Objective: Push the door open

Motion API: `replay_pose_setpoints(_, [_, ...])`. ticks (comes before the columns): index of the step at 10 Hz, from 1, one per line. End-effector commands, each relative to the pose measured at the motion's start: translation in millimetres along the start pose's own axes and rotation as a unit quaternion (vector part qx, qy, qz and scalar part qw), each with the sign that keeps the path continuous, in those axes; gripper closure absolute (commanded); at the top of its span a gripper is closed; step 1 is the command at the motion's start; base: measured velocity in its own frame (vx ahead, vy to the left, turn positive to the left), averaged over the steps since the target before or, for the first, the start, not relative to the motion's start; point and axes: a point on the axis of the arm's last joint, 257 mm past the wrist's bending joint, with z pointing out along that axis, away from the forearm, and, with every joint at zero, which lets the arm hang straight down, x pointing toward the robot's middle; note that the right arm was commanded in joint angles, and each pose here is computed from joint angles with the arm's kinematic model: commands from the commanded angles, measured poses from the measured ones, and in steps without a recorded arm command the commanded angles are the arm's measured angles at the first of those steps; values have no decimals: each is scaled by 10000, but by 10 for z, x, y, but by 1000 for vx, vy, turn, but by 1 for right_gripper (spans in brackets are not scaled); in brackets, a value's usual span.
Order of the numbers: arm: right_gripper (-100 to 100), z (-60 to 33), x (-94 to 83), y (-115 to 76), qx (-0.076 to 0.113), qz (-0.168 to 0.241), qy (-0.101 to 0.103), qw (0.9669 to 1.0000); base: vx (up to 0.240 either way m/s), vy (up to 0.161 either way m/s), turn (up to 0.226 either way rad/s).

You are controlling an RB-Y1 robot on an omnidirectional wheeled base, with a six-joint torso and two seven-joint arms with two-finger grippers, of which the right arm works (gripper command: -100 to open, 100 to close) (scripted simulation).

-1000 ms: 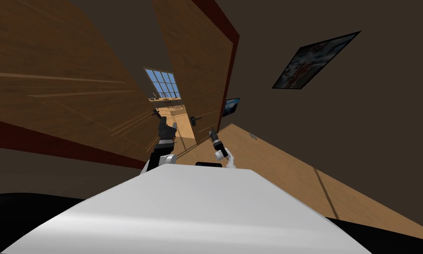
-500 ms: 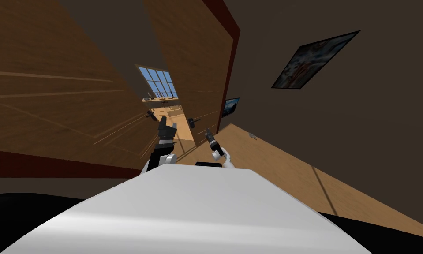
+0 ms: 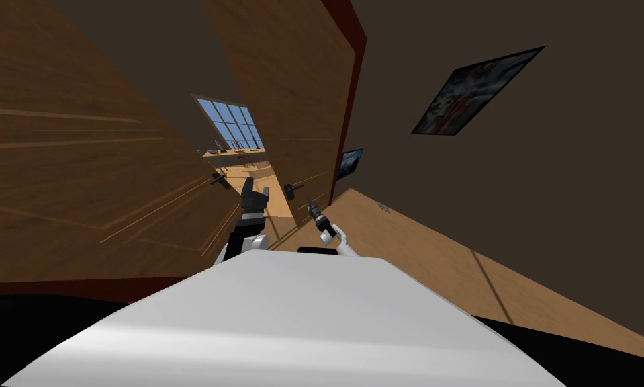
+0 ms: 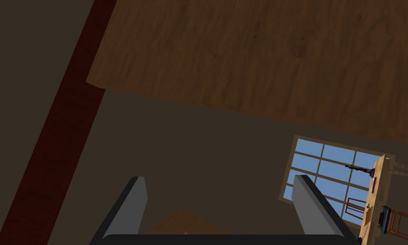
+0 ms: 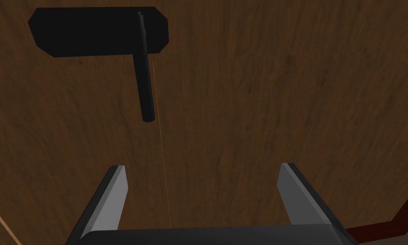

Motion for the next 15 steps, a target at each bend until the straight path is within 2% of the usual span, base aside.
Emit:
replay_pose_setpoints(1, [-100,30,124,-117,143,4,173,9997,155,65,-76])
replay_pose_setpoints(5, [-100,67,337,-350,414,-24,481,9980,158,68,-62])
replay_pose_setpoints(9, [-100,79,484,-530,628,-70,705,9955,161,80,-52])
replay_pose_setpoints(11, [-100,77,431,-525,621,-77,652,9959,77,52,18])
replay_pose_setpoints(15, [-100,102,374,-554,649,-89,572,9962,140,158,41])
